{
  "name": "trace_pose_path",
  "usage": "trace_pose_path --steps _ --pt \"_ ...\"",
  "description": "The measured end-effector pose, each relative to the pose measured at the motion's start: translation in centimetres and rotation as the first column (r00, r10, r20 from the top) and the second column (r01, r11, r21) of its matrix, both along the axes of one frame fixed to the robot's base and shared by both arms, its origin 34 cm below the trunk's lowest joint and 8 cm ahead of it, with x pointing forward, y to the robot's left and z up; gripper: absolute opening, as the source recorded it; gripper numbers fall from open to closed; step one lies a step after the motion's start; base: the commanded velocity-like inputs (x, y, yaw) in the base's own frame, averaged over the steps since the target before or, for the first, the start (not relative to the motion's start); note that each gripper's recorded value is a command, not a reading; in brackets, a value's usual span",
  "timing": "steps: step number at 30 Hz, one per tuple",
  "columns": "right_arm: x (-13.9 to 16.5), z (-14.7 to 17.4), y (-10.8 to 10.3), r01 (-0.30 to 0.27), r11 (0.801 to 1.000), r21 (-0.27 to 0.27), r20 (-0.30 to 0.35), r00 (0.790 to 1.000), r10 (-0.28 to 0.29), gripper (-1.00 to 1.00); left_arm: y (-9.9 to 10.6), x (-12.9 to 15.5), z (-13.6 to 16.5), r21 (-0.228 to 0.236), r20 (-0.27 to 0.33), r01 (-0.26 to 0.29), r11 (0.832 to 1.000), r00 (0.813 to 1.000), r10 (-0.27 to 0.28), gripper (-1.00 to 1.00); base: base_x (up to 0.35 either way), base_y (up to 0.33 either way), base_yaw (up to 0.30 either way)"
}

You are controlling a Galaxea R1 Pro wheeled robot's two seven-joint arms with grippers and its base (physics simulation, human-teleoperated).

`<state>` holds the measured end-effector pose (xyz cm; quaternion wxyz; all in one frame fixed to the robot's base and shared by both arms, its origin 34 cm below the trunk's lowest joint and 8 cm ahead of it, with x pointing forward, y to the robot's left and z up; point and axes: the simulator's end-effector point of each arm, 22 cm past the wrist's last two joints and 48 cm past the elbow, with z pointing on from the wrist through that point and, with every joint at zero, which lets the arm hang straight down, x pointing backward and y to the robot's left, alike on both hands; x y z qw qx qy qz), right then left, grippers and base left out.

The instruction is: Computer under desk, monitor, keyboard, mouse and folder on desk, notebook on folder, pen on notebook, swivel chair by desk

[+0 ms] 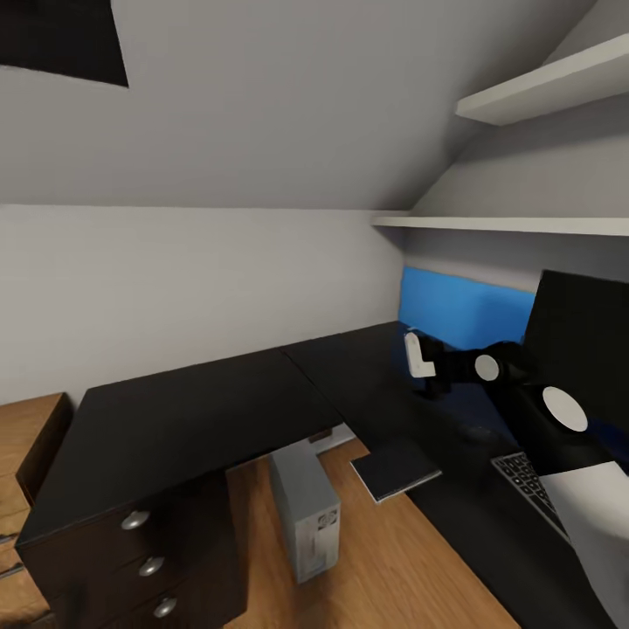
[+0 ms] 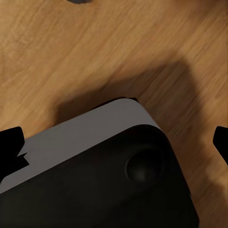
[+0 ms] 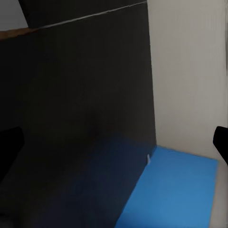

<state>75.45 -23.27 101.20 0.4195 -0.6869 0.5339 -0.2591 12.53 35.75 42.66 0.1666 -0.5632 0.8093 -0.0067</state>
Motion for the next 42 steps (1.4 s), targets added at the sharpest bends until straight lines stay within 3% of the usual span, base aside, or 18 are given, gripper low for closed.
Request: trace_pose_path --steps 8,24,38,42 --pt "-0.1 0.7 0.0 0.035 0.999 0.029 0.005 0.999 -0.035 1.00 -0.1 0.1 0.0 -0.001 0.002 0.001 1.000 1.000 -0.001 1.00 -0.001 0.000 0.247" --pt "-0.3 1.8 0.6 0.033 0.998 0.044 0.026 0.999 -0.034 1.00 -0.1 0.2 0.0 -0.001 0.006 0.000 1.000 1.000 0.000 1.00 0.000 0.000 0.238" --pt "-1.5 2.3 3.8 0.016 0.995 0.096 0.010 1.000 -0.017 1.00 0.1 0.8 0.1 0.004 0.028 0.001 1.000 1.000 -0.001 1.00 0.000 0.000 0.208" --pt "-3.7 2.3 6.1 0.039 0.986 0.165 -0.039 0.999 -0.033 1.00 0.4 1.7 0.6 0.018 0.083 0.011 1.000 0.996 -0.013 1.00 0.000 0.000 0.217"
